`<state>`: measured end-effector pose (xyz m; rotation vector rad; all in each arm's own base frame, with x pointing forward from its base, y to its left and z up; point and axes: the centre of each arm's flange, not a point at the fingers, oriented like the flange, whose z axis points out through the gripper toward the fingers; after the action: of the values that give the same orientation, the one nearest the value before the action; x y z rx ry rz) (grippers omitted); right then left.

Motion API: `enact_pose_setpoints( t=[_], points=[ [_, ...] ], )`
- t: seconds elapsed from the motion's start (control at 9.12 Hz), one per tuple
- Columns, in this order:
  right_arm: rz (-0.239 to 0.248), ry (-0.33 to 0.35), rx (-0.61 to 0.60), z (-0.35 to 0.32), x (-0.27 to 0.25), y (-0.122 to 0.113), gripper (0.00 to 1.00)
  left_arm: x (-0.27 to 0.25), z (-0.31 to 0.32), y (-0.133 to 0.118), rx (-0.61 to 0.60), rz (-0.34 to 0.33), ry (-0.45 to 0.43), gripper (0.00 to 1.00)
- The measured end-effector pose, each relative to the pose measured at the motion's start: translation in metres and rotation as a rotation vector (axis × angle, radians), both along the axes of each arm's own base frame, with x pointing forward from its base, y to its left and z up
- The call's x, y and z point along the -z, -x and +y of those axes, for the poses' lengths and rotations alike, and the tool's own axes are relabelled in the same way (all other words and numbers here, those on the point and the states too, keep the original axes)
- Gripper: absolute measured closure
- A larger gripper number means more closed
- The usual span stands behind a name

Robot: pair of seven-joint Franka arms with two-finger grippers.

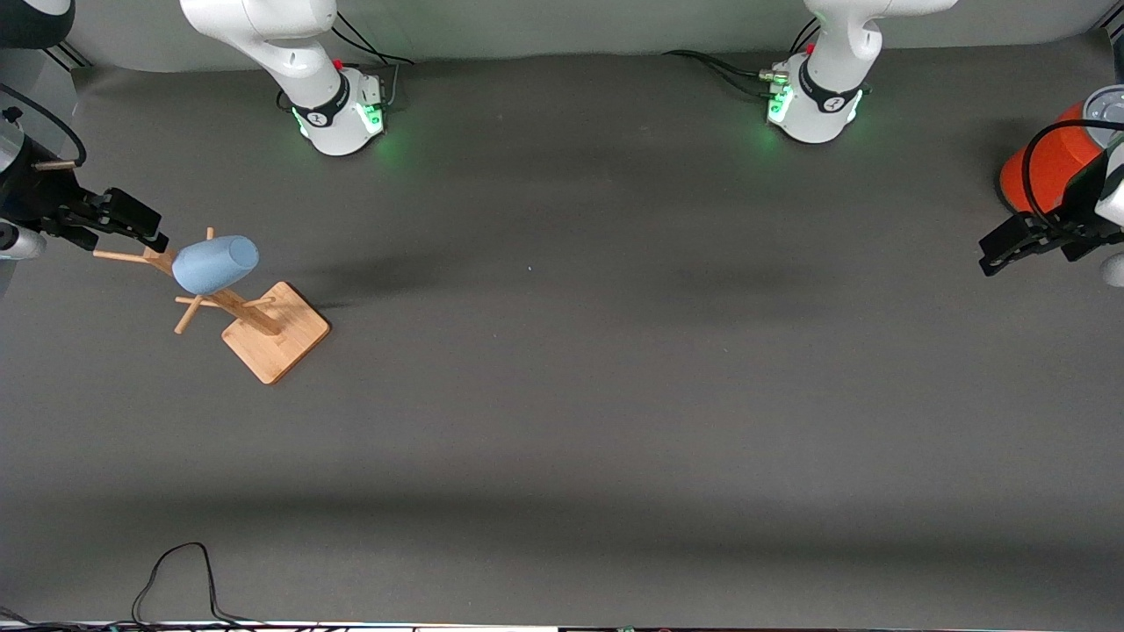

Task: Rotate and upright cup with both arms
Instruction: 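Reach the right gripper toward the blue cup on the mug tree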

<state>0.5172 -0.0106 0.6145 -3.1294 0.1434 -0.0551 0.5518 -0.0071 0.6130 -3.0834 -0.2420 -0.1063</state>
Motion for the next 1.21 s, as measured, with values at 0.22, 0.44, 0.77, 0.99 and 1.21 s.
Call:
enact_pose_setpoints(
  t=[0.22, 0.44, 0.77, 0.99, 1.21],
  points=[
    [-0.002, 0.000, 0.000, 0.000, -0.001, 0.000, 0.00, 0.000, 0.000, 0.000, 0.000, 0.001, 0.002, 0.00],
    [0.007, 0.000, 0.000, 0.000, 0.001, -0.001, 0.00, 0.001, 0.001, 0.001, -0.002, 0.002, 0.003, 0.00],
    [0.082, -0.082, 0.287, 0.006, 0.010, 0.003, 0.00, 0.002, 0.001, 0.005, -0.003, 0.006, 0.004, 0.00],
    [0.132, -0.133, 0.628, 0.015, 0.013, 0.003, 0.00, 0.003, 0.001, 0.007, -0.004, 0.008, 0.005, 0.00],
    [0.200, -0.190, 0.862, 0.021, 0.023, 0.003, 0.00, 0.001, 0.001, 0.007, -0.004, 0.000, 0.009, 0.00]
  ],
)
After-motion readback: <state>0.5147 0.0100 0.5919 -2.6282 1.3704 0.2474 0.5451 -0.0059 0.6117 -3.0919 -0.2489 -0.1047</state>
